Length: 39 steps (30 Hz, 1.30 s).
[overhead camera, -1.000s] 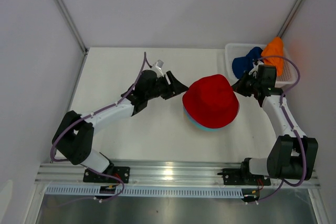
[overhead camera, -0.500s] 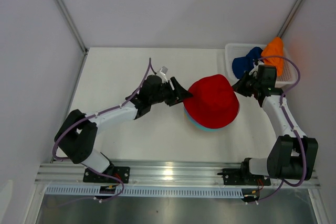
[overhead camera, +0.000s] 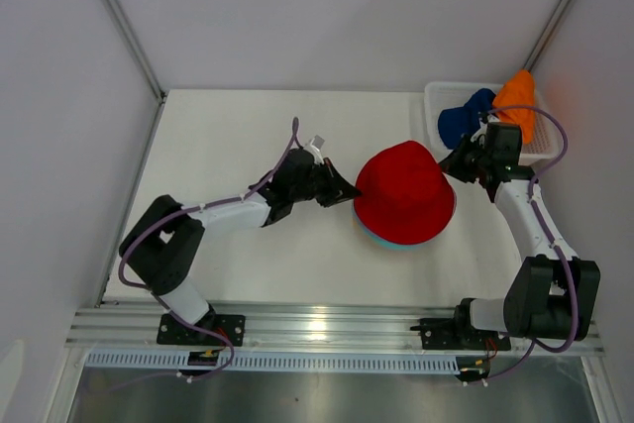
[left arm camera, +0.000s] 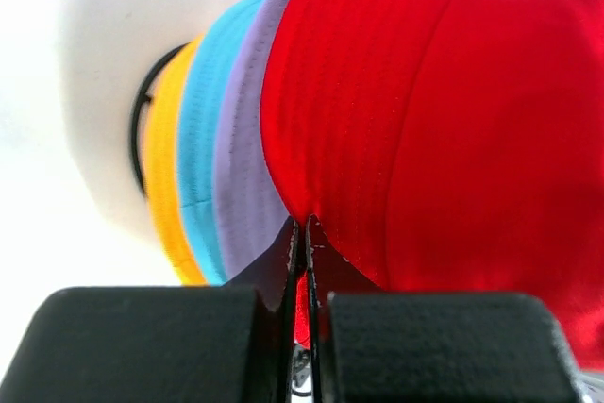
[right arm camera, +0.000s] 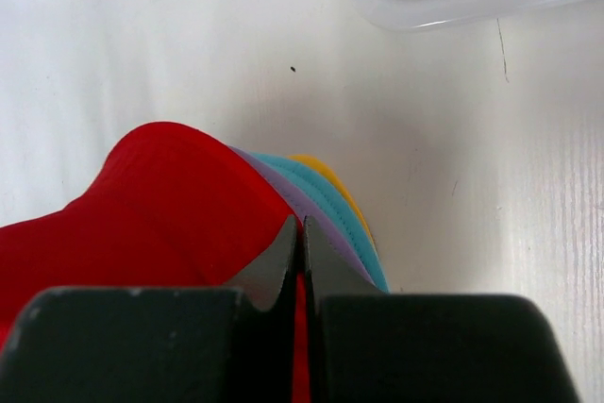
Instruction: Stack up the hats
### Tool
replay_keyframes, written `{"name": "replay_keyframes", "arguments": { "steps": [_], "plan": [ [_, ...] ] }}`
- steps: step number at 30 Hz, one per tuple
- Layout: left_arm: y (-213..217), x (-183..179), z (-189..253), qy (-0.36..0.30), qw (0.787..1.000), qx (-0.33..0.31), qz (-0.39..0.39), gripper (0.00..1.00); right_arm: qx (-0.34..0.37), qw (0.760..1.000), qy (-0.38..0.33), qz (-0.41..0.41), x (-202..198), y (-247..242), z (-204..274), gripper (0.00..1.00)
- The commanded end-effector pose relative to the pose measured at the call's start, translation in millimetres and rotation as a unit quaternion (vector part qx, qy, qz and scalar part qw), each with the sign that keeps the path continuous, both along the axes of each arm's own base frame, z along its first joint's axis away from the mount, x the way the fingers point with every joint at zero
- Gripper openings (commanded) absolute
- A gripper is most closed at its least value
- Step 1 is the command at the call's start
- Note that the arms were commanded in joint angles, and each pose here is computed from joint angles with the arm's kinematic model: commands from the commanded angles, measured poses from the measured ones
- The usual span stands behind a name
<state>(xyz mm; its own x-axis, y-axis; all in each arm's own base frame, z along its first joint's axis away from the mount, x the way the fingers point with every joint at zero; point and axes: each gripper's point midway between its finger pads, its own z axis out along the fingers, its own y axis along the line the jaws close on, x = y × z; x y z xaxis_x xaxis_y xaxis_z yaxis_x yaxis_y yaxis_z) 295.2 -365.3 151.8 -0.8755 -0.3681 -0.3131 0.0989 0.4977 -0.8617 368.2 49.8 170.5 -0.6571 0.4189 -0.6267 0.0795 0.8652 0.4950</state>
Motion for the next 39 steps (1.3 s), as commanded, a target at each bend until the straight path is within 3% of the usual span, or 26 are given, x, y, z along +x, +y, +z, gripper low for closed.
{"name": "replay_keyframes", "arguments": {
  "steps": [1, 8, 13, 15, 16, 18, 19, 20, 21, 22, 23, 27, 28, 32, 39],
  "plan": [
    [6, -7, -50, 0.026, 0.997, 0.071, -0.005, 0.01, -0.012, 1.0, -0.016, -0.018, 8, -8, 3, 0.0],
    [8, -15, -64, -0.009, 0.993, 0.117, -0.027, 0.01, -0.01, 1.0, -0.008, -0.026, 1, -9, -9, 0.0],
    [7, -15, -47, -0.033, 0.993, 0.109, -0.035, 0.01, -0.011, 1.0, -0.012, -0.022, 1, -10, -2, 0.0],
    [10, -14, -29, -0.061, 0.991, 0.108, -0.042, 0.15, -0.018, 0.999, -0.023, -0.023, 6, -16, 21, 0.1],
    [10, -12, -18, -0.072, 0.991, 0.106, -0.044, 0.3, -0.027, 0.999, -0.031, -0.029, 10, -22, 32, 0.16],
    [17, -14, 7, -0.101, 0.988, 0.109, -0.051, 0.48, -0.045, 0.997, -0.049, -0.049, 21, -43, 69, 0.34],
    [22, -12, 18, -0.112, 0.986, 0.11, -0.046, 0.66, -0.058, 0.994, -0.056, -0.071, 26, -58, 83, 0.44],
    [30, -11, 24, -0.12, 0.984, 0.125, -0.044, 0.73, -0.062, 0.992, -0.062, -0.089, 32, -69, 97, 0.6],
    [36, -8, 38, -0.133, 0.983, 0.124, -0.037, 0.78, -0.07, 0.988, -0.097, -0.101, 41, -80, 131, 0.65],
    [48, -2, 57, -0.148, 0.982, 0.118, -0.021, 0.83, -0.078, 0.985, -0.104, -0.114, 49, -95, 137, 0.71],
    [57, -1, 63, -0.154, 0.98, 0.124, -0.021, 0.84, -0.091, 0.981, -0.116, -0.125, 56, -105, 146, 0.78],
    [91, 17, 120, -0.224, 0.965, 0.136, 0.006, 0.91, -0.142, 0.966, -0.138, -0.168, 91, -149, 162, 0.88],
    [100, 22, 127, -0.233, 0.962, 0.142, 0.013, 0.98, -0.147, 0.962, -0.149, -0.177, 99, -159, 172, 0.89],
    [124, 27, 151, -0.267, 0.95, 0.159, 0.021, 0.99, -0.168, 0.964, -0.091, -0.182, 143, -192, 127, 0.89],
    [151, 42, 148, -0.271, 0.943, 0.185, 0.047, 0.99, -0.199, 0.959, -0.051, -0.193, 193, -229, 76, 0.91]
  ]
}}
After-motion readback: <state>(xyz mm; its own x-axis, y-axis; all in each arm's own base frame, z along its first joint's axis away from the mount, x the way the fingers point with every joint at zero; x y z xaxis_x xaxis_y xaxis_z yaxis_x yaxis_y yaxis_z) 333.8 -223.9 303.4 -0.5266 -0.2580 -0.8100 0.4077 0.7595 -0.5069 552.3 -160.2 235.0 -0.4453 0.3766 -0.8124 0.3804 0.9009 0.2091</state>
